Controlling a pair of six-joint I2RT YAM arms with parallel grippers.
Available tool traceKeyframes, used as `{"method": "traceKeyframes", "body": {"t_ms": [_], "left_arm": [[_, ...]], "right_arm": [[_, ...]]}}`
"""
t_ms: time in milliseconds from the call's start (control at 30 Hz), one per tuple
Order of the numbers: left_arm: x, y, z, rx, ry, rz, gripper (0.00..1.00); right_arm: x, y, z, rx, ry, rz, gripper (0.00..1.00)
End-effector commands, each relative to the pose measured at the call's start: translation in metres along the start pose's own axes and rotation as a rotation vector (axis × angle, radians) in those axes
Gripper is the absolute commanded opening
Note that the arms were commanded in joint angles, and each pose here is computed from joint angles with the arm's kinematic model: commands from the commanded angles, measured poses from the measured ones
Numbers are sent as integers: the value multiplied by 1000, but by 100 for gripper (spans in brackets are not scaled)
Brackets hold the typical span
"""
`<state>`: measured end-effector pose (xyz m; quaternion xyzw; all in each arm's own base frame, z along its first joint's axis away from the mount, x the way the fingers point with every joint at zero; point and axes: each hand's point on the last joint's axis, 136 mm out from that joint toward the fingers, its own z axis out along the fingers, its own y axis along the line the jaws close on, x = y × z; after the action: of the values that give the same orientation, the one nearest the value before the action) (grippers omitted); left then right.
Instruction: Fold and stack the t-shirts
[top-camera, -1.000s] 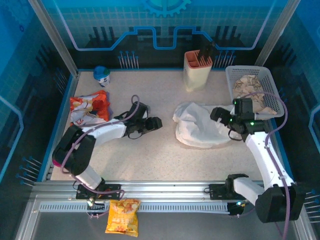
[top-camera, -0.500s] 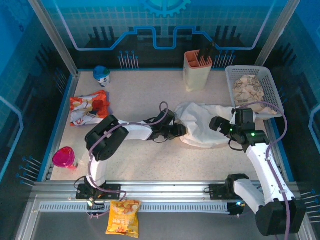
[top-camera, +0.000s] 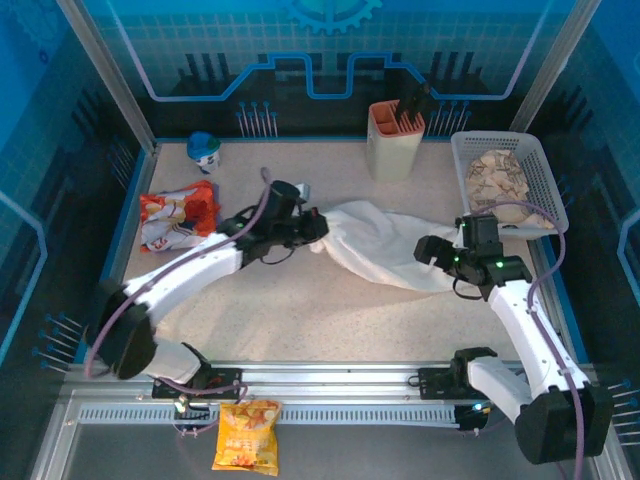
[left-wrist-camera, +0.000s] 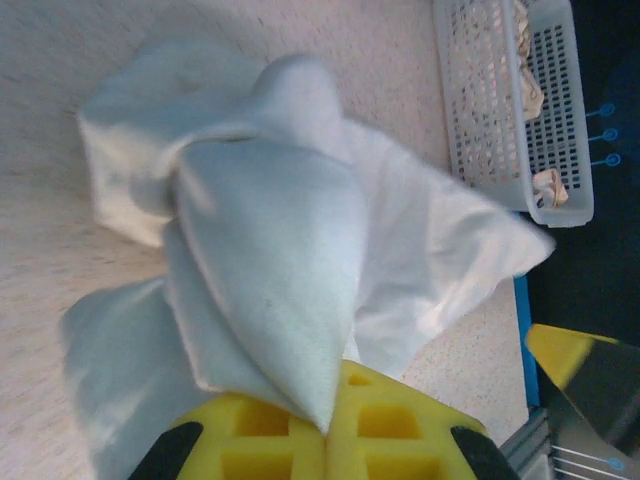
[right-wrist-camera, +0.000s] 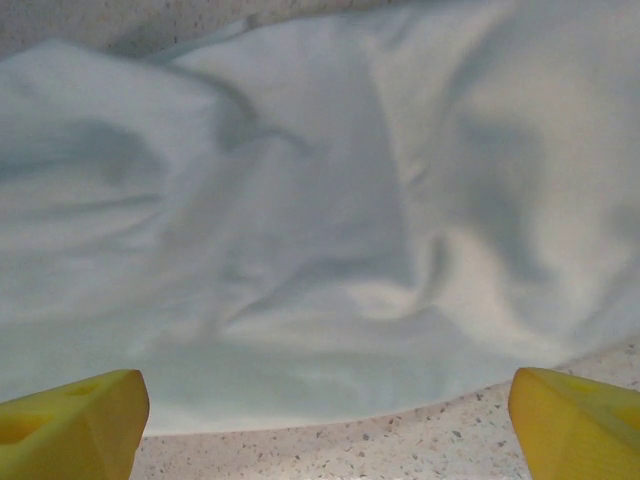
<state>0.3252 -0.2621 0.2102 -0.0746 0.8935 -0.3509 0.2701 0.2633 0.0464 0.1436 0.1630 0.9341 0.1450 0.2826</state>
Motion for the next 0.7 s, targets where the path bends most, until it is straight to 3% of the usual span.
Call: {"method": "traceKeyframes", "body": {"t_ms": [0, 200, 400, 533, 667], "left_arm": [[23, 62, -36, -249, 87, 18, 2], [23, 96, -44, -282, 89, -42, 9], [11, 113, -32, -286, 121, -54, 8], [4, 112, -25, -282, 128, -27, 9], [-4, 107, -19, -269, 146, -15, 10]], "right_arm": [[5, 11, 13, -4, 22, -49, 94], [27, 20, 46, 43, 167, -114, 96], [51, 11, 74, 127, 270, -140, 99], [58, 6, 92, 136, 284, -130, 92], [58, 3, 115, 173, 313, -122, 78]]}}
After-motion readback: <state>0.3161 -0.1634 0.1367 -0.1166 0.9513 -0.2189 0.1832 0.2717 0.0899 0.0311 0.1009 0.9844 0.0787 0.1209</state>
